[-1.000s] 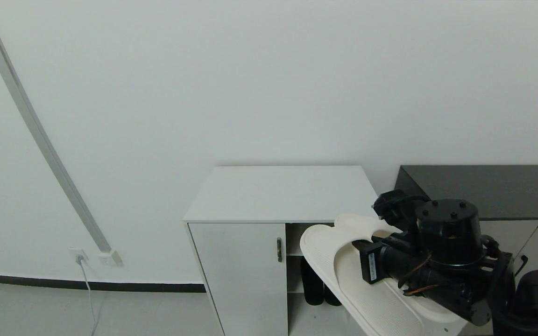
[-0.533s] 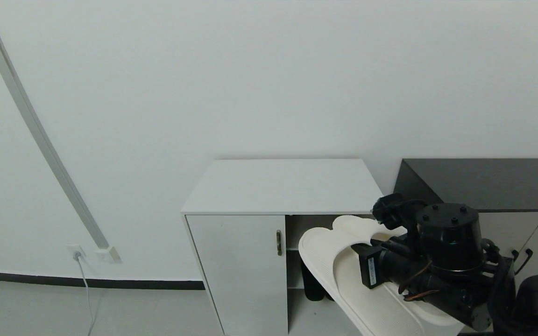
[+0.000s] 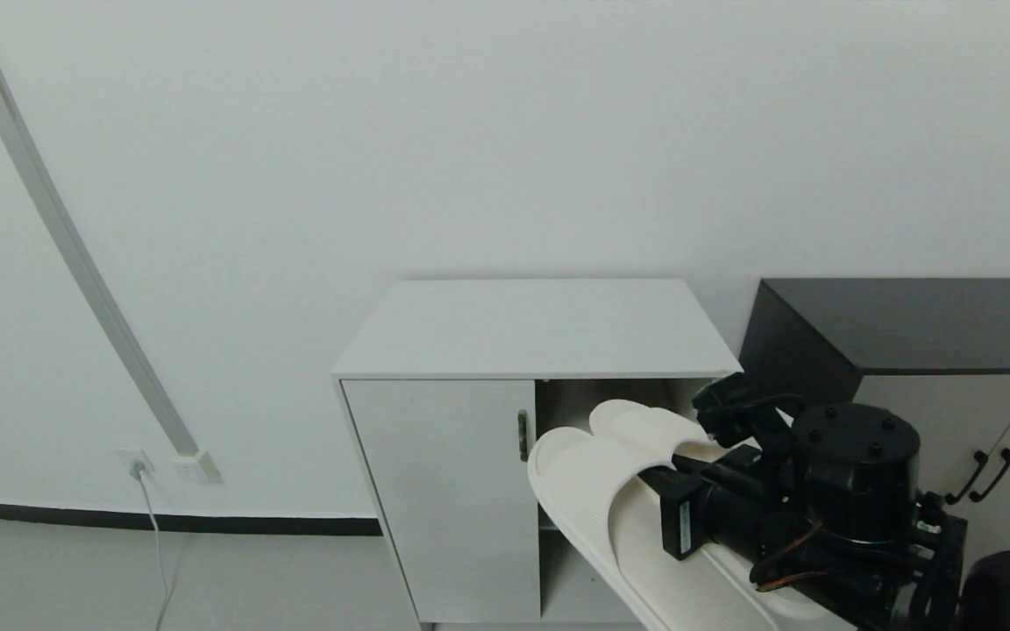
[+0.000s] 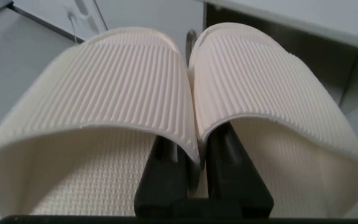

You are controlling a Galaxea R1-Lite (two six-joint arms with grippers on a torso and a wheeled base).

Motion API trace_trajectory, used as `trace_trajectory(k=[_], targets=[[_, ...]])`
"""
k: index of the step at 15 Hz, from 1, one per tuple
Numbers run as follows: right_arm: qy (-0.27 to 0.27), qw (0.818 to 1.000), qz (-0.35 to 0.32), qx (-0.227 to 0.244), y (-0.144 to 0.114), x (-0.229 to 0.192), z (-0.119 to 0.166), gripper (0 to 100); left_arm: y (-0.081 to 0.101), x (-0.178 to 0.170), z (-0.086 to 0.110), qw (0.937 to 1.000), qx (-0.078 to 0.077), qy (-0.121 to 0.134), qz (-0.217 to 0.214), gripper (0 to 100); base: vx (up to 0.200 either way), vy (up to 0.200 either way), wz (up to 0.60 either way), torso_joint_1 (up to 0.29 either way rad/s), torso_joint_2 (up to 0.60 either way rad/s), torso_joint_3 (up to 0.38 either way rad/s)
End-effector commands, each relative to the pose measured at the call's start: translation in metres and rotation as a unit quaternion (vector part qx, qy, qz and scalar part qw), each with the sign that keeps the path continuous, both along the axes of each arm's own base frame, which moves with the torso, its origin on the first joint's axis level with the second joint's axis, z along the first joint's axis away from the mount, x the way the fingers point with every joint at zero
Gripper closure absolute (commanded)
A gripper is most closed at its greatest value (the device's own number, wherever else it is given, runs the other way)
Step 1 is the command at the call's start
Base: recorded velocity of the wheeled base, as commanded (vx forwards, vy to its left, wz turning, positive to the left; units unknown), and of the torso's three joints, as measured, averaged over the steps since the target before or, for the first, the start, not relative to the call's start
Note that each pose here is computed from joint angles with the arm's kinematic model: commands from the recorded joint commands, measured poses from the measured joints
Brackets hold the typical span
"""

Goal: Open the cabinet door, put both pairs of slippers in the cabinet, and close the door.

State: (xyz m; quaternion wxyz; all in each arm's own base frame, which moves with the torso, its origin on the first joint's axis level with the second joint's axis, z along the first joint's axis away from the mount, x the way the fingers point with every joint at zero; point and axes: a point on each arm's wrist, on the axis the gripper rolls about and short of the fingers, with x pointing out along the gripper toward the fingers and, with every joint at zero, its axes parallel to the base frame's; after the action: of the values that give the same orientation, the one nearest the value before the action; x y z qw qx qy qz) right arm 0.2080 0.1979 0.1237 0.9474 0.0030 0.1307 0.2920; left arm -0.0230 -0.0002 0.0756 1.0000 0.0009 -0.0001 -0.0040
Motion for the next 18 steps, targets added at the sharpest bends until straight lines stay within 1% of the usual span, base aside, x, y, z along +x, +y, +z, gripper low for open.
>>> trace_trajectory(k=[1, 10, 18], targets=[[0.011, 1.000, 0.001, -0.013, 0.0015, 0.0008, -0.0096, 100, 0.0000, 0.0001, 0.0000, 1.0000, 0.000, 0.001, -0.001, 100, 0.000, 0.000, 0.00, -0.183, 0.42, 0.232], [0.010, 1.000, 0.002, -0.015, 0.0008, -0.0004, -0.0097, 100, 0.0000, 0.0001, 0.0000, 1.0000, -0.001, 0.001, -0.001, 100, 0.000, 0.000, 0.00, -0.221, 0.53, 0.319], [0.012, 1.000, 0.003, -0.016, 0.0015, -0.0004, -0.0111, 100, 0.0000, 0.0001, 0.0000, 1.0000, -0.001, 0.001, -0.001, 100, 0.000, 0.000, 0.00, -0.172, 0.50, 0.320]])
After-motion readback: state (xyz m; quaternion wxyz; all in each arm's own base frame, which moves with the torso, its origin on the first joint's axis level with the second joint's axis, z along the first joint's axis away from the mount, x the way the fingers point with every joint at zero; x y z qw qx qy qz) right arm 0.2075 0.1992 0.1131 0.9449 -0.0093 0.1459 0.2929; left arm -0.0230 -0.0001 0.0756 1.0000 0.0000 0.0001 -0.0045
